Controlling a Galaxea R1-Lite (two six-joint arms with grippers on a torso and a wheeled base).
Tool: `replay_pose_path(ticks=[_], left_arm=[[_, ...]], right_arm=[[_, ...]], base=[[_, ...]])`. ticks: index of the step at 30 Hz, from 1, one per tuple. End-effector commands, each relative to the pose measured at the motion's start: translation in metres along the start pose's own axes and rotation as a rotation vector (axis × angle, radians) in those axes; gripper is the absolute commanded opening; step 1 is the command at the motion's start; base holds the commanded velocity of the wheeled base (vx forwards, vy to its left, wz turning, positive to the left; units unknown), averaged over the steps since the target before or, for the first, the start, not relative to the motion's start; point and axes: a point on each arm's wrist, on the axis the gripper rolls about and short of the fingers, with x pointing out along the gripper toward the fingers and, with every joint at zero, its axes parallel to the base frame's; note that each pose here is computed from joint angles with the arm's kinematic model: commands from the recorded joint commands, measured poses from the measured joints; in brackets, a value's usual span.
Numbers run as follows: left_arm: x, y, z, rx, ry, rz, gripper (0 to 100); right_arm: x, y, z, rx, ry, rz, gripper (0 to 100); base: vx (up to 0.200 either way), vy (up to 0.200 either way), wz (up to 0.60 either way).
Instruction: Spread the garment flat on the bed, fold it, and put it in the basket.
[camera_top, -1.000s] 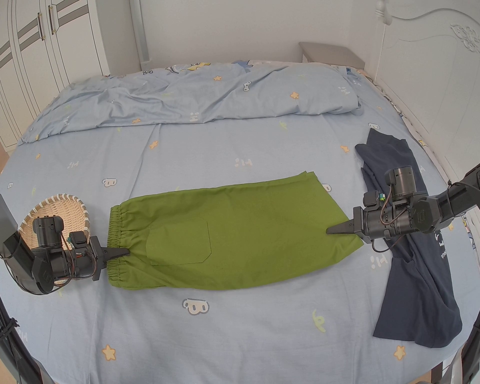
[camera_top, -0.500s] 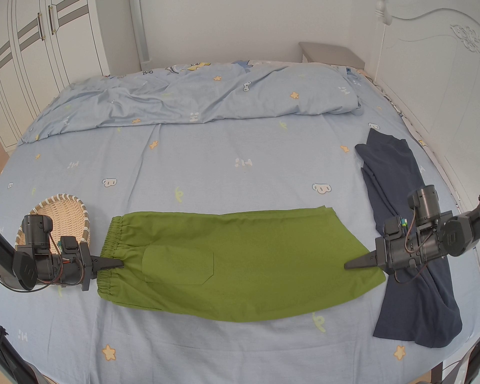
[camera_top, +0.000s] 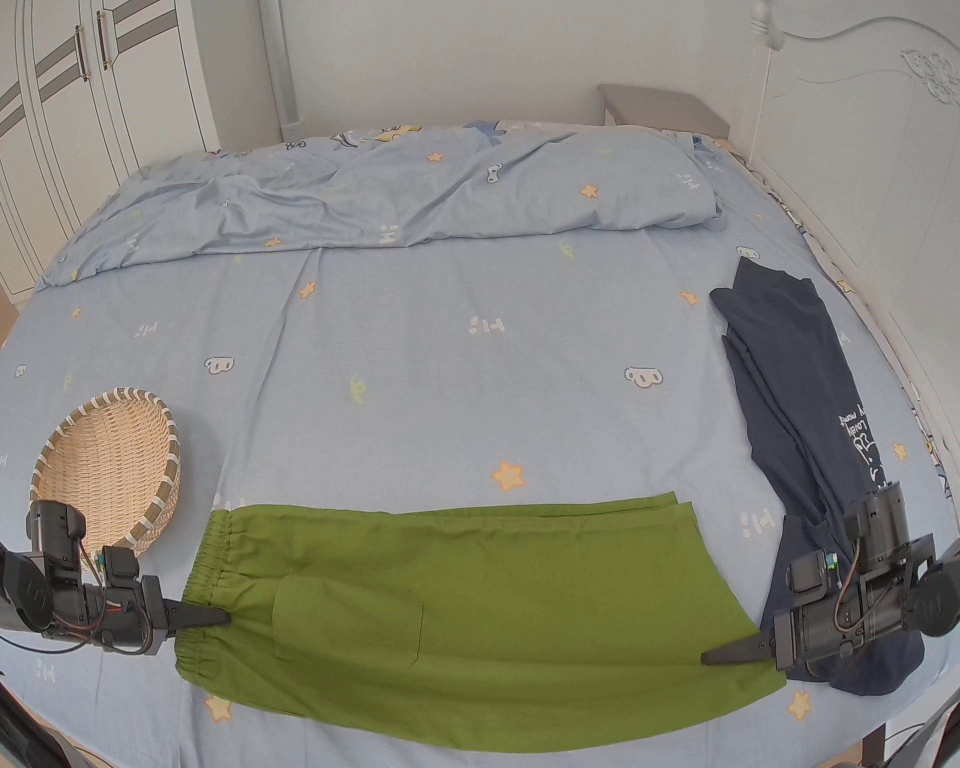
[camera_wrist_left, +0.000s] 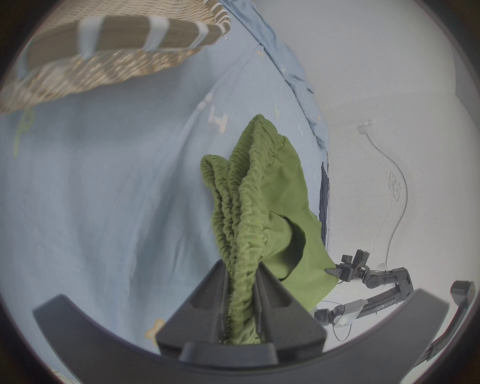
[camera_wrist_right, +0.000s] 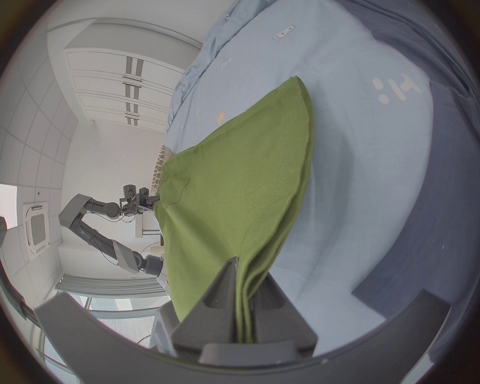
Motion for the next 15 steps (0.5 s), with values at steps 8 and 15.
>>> replay_pose_path(ticks=[8,15], left_arm=[[-0.010,0.006,-0.027,-0.034,0.017,0.031,0],[-0.011,0.006,-0.027,-0.020,0.011,0.035,0]], right_arm=[[0.007,-0.005,-0.033,0.022,0.065,0.005,0],[0.010,-0.007,-0.031,0.014,0.064,0.006,100]], base=[[0.000,0.000,0.00],[0.000,0.000,0.00]])
